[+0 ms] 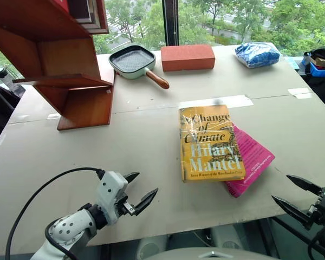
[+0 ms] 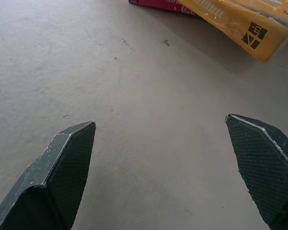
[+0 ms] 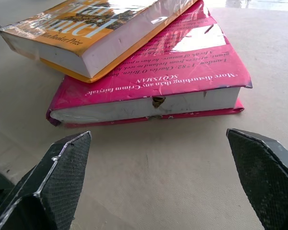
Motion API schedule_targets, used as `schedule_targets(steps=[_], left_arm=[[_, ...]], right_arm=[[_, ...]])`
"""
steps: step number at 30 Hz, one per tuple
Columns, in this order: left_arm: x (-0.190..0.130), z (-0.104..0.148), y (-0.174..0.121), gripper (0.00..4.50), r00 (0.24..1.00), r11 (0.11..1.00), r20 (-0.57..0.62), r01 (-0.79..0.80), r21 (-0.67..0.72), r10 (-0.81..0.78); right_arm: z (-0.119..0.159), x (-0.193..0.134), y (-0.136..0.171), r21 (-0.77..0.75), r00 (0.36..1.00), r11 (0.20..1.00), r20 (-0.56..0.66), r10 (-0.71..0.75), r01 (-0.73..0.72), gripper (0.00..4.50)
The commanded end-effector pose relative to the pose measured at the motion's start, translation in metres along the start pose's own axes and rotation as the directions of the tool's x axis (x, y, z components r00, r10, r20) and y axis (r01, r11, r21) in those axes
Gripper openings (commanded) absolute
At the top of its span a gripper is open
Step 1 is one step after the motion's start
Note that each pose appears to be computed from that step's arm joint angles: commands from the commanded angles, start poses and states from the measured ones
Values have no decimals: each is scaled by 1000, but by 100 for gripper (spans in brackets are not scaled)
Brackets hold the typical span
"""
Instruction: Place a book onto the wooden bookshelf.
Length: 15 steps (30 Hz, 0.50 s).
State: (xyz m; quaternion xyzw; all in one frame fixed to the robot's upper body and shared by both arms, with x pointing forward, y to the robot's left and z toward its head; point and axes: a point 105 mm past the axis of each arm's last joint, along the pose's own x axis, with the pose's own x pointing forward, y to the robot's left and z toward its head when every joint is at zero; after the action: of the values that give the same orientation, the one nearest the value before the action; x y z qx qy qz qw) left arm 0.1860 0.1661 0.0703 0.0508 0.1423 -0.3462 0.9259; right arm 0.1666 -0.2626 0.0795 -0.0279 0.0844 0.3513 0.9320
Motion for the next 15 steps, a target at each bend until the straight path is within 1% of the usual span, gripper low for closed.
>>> schedule_targets(steps=[1, 4, 7, 12, 14, 15], left_arm=[[-4, -2, 1, 446, 1000, 1000, 28, 1, 25, -2], [-11, -16, 2, 446, 999, 1000, 42, 6, 13, -7], [-11, -18, 2, 446, 998, 1000, 56, 8, 27, -10], [-10, -13, 3, 446, 997, 999, 77, 13, 43, -16], [-10, -9, 2, 446, 995, 999, 94, 44, 14, -45], [-9, -6, 3, 446, 993, 999, 102, 53, -2, -52]], right_arm=[[6, -3, -10, -52, 1000, 999, 17, -7, 8, 450], [7, -3, -17, -66, 999, 998, 32, -20, 23, 450], [8, -4, -20, -77, 999, 997, 35, -27, 30, 450], [16, -9, -25, -100, 999, 994, 34, -32, 36, 450], [19, -12, -24, -111, 999, 994, 29, -17, 20, 450], [23, -13, -22, -113, 999, 994, 45, 2, 3, 450]])
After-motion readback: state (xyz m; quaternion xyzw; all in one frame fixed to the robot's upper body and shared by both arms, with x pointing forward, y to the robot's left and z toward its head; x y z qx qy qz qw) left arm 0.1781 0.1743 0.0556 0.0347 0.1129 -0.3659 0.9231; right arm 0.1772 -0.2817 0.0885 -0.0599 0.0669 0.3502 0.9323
